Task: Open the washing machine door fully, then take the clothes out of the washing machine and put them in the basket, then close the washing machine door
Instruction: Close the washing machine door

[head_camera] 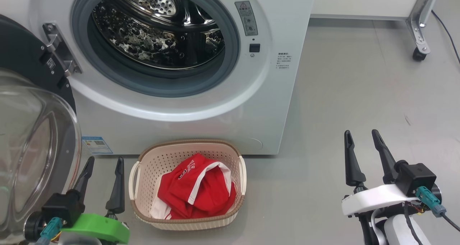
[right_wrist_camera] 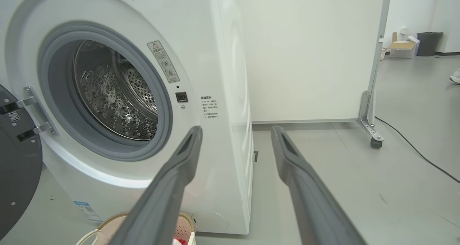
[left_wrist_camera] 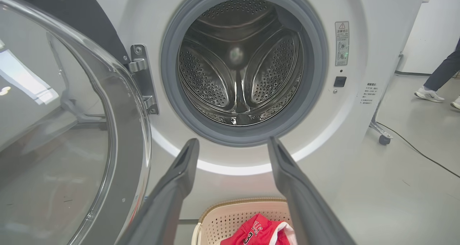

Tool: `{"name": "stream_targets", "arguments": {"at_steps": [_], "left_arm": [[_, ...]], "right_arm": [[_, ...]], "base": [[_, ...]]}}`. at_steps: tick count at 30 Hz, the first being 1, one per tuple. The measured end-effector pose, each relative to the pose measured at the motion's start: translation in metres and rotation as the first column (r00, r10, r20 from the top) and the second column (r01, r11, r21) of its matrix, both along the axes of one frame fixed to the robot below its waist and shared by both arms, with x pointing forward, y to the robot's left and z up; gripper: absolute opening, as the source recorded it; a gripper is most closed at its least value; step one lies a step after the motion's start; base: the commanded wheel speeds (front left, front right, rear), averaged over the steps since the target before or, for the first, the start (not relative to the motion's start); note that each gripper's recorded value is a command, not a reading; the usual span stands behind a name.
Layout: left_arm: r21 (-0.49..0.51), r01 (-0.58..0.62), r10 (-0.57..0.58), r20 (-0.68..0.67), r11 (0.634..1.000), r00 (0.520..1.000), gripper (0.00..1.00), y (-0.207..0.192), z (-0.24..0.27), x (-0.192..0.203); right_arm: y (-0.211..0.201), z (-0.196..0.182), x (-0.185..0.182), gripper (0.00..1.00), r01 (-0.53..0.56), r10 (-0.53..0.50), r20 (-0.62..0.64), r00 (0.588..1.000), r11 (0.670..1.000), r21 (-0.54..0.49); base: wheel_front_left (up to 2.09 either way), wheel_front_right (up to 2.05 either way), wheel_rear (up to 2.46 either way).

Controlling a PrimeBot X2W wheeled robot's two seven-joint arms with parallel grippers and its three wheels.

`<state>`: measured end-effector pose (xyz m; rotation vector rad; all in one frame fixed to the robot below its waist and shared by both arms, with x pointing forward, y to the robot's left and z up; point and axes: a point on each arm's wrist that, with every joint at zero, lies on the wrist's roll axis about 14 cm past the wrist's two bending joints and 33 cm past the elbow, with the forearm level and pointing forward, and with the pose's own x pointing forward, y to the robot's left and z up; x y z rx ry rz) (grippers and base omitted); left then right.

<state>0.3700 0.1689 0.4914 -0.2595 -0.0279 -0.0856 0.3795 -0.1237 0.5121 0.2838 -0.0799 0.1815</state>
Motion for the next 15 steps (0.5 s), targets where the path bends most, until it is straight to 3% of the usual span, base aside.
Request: {"name": "stream_targets", "arguments": {"at_steps": [15], "left_arm": [[0.007, 0.000, 0.000, 0.015, 1.000, 1.000, 1.00, 0.0003, 0.0044, 0.0010]], "right_arm": [[0.0016, -0.0025, 0.0010, 1.00, -0.005, 0.005, -0.007, 1.000, 1.000, 0.000]], "base": [[-1.17, 1.17, 0.00]]}}
